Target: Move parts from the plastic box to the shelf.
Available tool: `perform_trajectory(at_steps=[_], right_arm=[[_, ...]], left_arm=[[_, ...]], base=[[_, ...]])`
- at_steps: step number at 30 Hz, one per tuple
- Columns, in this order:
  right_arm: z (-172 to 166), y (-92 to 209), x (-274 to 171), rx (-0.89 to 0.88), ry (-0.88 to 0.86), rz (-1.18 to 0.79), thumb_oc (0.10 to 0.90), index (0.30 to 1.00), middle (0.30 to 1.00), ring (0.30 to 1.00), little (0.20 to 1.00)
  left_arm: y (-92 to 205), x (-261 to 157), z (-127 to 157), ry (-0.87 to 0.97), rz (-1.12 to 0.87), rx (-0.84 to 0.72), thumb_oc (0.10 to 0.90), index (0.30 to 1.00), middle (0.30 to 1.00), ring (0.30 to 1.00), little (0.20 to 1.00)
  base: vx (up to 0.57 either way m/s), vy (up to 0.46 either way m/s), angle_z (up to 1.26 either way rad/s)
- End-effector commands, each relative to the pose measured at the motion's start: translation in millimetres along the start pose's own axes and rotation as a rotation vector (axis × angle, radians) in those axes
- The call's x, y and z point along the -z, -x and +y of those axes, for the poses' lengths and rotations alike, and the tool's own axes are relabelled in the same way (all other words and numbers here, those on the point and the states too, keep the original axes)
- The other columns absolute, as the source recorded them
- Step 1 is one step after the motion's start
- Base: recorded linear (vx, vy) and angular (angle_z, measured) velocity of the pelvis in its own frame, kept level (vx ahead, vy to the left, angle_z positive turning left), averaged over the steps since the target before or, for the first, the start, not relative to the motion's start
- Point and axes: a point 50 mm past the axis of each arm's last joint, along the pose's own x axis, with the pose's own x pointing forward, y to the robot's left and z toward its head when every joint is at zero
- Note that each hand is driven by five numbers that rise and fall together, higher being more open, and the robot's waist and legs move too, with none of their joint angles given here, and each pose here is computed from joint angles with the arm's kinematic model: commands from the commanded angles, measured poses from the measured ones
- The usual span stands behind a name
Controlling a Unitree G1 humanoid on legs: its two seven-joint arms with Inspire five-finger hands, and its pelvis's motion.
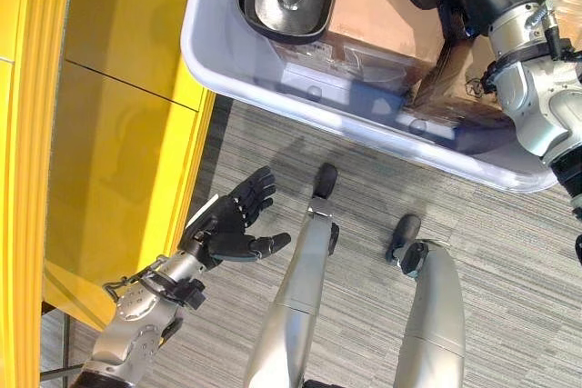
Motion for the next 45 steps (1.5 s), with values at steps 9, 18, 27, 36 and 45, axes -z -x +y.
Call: perform_trajectory(at_steps=[9,18,27,36,45], right_arm=[[-19.5,-6.5,14.4,0.172,0.133,0.018,0.4,0.3,0.3,0.3,0.3],[-13.4,-2.6,15.9,0.163,0.151,0.003,0.4,0.3,0.3,0.3,0.3],[-8.8,2.1,4.9,0.225,-0.003,-0.036,0.4,0.3,0.3,0.3,0.3],[-20.2,32.0,-50.2,0.368,-0.373,-0.257,0.4,0.3,0.3,0.3,0.3],[-54.8,79.4,-96.3,0.444,-0.619,-0.492,0.4,0.3,0.3,0.3,0.3]], left_arm=[[-4.9,-20.3,-5.2,-0.031,-0.141,0.037,0.9,1.0,1.0,1.0,1.0],[-6.6,-20.4,-6.4,-0.024,-0.162,0.037,0.9,1.0,1.0,1.0,1.0],[-6.1,-21.7,-8.7,-0.034,-0.172,0.054,0.9,1.0,1.0,1.0,1.0],[-4.0,-23.7,-12.7,-0.049,-0.181,0.031,0.9,1.0,1.0,1.0,1.0],[-3.3,-24.8,-10.0,-0.047,-0.197,-0.023,0.9,1.0,1.0,1.0,1.0]], base=[[0.0,-0.001,0.01],[0.0,0.003,0.01],[-0.04,-0.023,0.01],[-0.06,-0.001,-0.02],[-0.06,0.027,-0.17]])
